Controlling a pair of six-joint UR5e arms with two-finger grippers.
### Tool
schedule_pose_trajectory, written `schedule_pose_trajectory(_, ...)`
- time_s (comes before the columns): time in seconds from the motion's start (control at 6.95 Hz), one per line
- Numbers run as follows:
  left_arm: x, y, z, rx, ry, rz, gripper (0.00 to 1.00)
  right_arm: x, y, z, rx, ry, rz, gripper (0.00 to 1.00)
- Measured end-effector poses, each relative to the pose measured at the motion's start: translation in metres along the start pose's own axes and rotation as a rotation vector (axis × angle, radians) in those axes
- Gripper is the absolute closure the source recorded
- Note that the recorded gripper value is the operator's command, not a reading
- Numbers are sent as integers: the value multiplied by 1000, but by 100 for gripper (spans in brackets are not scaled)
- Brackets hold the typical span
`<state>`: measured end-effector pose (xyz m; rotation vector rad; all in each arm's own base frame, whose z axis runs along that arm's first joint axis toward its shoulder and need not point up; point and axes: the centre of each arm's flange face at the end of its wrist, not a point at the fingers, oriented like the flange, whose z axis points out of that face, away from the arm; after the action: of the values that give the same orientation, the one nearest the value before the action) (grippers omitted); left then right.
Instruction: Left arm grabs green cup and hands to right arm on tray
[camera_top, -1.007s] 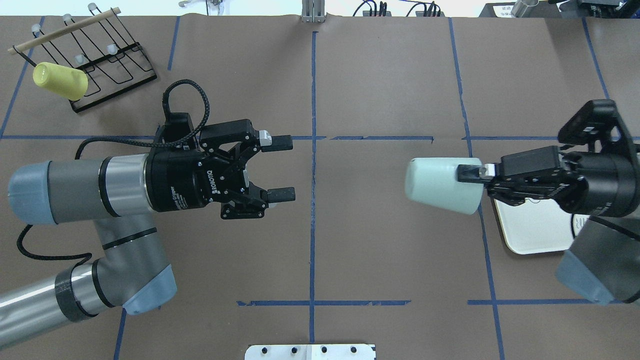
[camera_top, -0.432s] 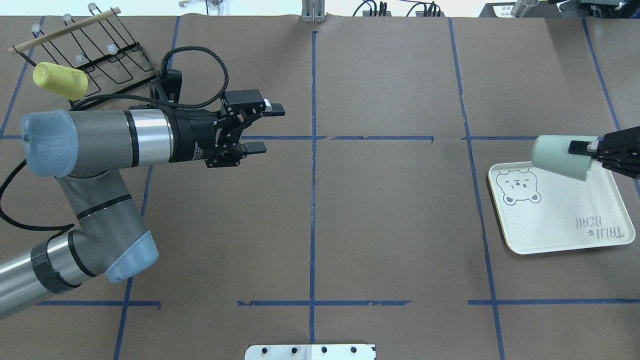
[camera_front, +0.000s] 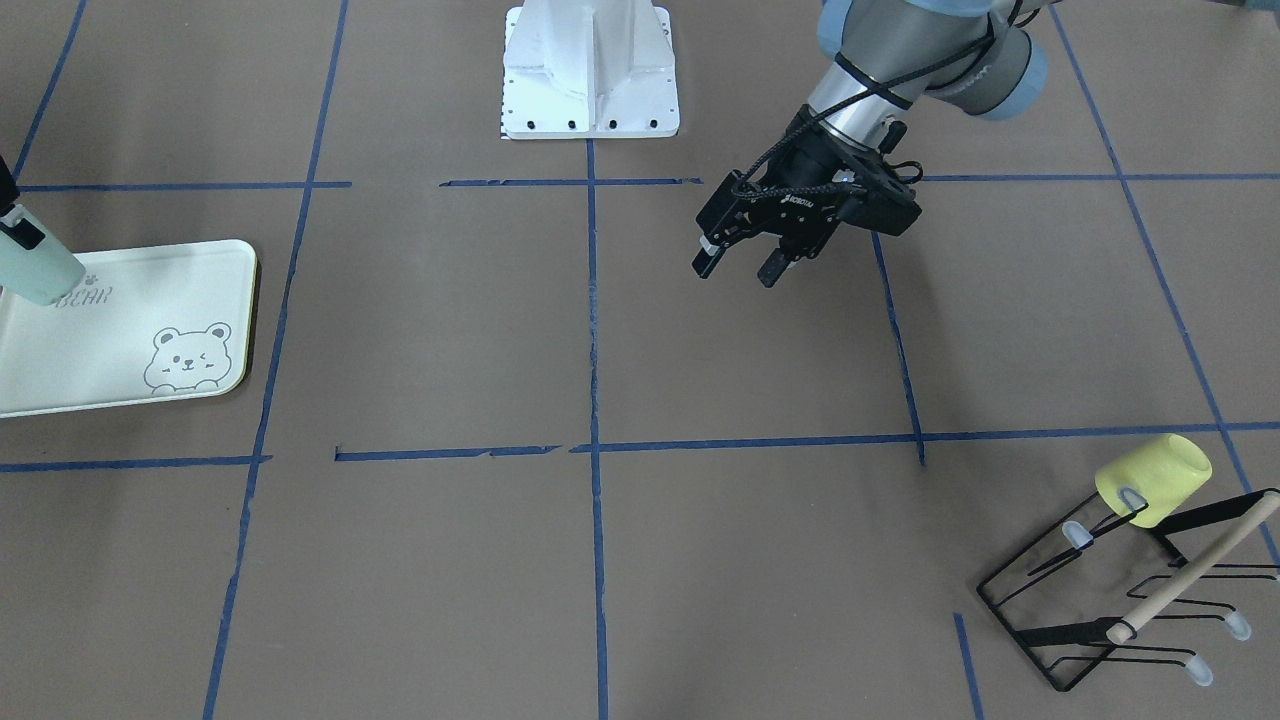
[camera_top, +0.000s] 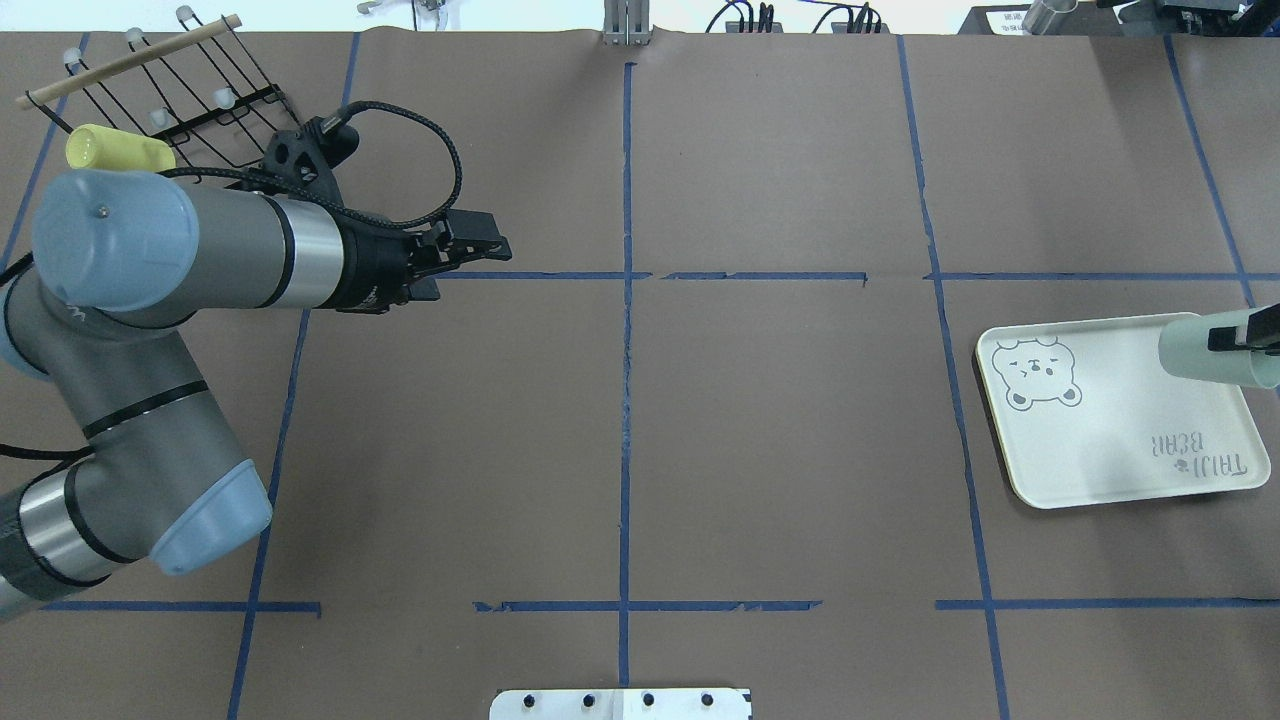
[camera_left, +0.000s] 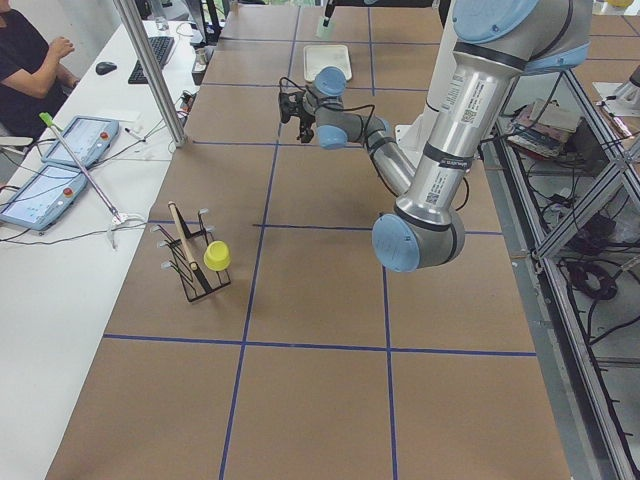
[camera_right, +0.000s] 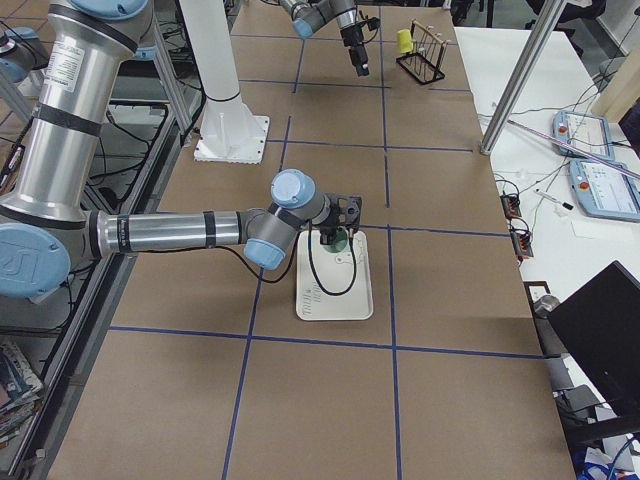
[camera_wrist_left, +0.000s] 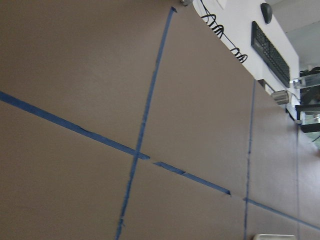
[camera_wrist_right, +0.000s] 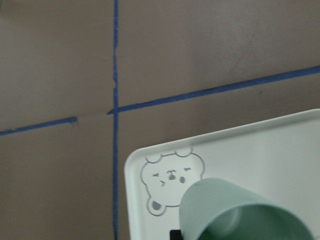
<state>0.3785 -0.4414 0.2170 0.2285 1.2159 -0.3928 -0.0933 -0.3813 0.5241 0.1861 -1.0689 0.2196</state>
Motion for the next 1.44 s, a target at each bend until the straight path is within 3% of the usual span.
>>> schedule_pose_trajectory(0.14, -3, -1, -22, 1, -128, 64, 0, -5, -12, 21, -85, 96, -9, 100)
schedule_pose_trajectory(0.29, -11, -1, -39, -2, -207, 98, 0, -21, -27, 42, -161, 171, -31, 100)
schedule_pose_trajectory(0.58, -25, -2, -47, -4, -261, 109, 0, -52, -44, 75, -265, 273, -90, 95)
schedule_pose_trajectory(0.86, -43, -2, -45, -14, -296, 138, 0, -65, -45, 94, -301, 329, -138, 88)
schedule_pose_trajectory(1.15, -75, -6, -47, -38, -351, 250, 0, -64, -42, 107, -317, 353, -156, 80)
schedule_pose_trajectory(1.29, -102, -9, -53, -59, -387, 333, 0, -64, -41, 114, -328, 357, -163, 59)
schedule_pose_trajectory(1.44, -126, -11, -64, -82, -417, 416, 0, -64, -40, 119, -334, 359, -167, 1)
